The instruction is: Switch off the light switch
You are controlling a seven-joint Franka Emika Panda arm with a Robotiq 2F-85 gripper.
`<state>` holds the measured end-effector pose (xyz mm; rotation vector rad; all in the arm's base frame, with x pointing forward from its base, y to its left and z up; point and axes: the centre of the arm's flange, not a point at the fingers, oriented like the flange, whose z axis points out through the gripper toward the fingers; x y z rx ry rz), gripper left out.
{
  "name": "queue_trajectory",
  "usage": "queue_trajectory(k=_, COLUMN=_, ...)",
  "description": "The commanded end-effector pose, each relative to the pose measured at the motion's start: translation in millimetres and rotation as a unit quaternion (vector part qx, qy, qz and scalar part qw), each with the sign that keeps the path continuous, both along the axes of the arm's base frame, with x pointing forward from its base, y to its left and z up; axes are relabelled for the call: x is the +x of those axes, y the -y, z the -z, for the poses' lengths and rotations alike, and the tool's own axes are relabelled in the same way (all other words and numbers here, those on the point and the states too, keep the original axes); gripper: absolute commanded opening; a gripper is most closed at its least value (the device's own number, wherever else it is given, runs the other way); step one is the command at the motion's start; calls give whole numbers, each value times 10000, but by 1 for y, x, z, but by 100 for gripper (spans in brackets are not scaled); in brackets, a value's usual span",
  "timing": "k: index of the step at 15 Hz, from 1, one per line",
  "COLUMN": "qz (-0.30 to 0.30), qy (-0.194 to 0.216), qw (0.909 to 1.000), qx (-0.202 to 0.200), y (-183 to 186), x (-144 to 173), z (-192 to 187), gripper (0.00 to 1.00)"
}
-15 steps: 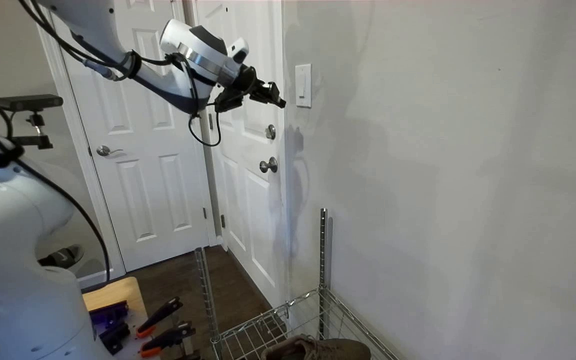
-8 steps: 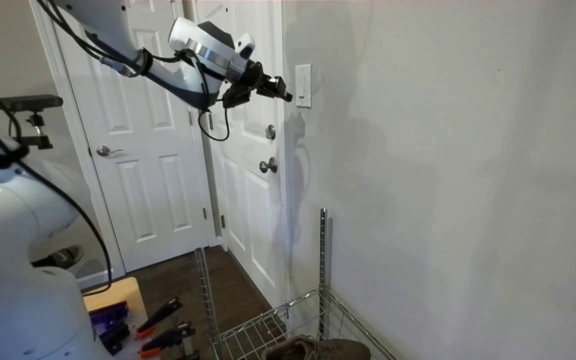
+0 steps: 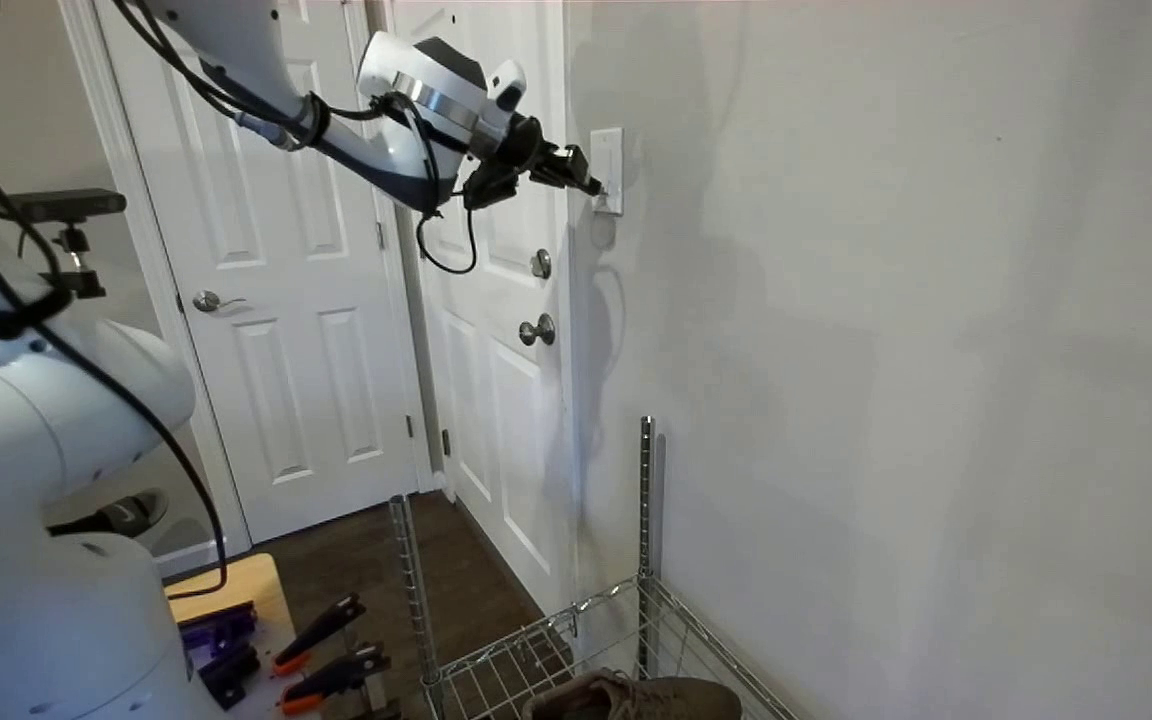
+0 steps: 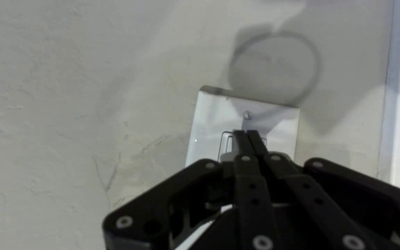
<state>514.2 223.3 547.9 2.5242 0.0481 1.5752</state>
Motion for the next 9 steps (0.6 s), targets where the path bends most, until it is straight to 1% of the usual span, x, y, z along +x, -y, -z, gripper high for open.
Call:
queue_trajectory(k=1, qz=139, qy=29, qw=9999, qx=81, y=-4, x=24, z=6, gripper=5)
queue_trajectory(k=6, qz=366, qy=-68, qw=9993, qx=90, y=-5, x=38, z=8, gripper=5)
queue_trajectory(k=8, qz=491, qy=-122, qw=9987, qx=84, y=-4, x=33, z=8, gripper=4)
queue_trajectory(k=9, qz=535, qy=-264, qw=9982, qx=107, y=-1, x=26, z=9, gripper=4)
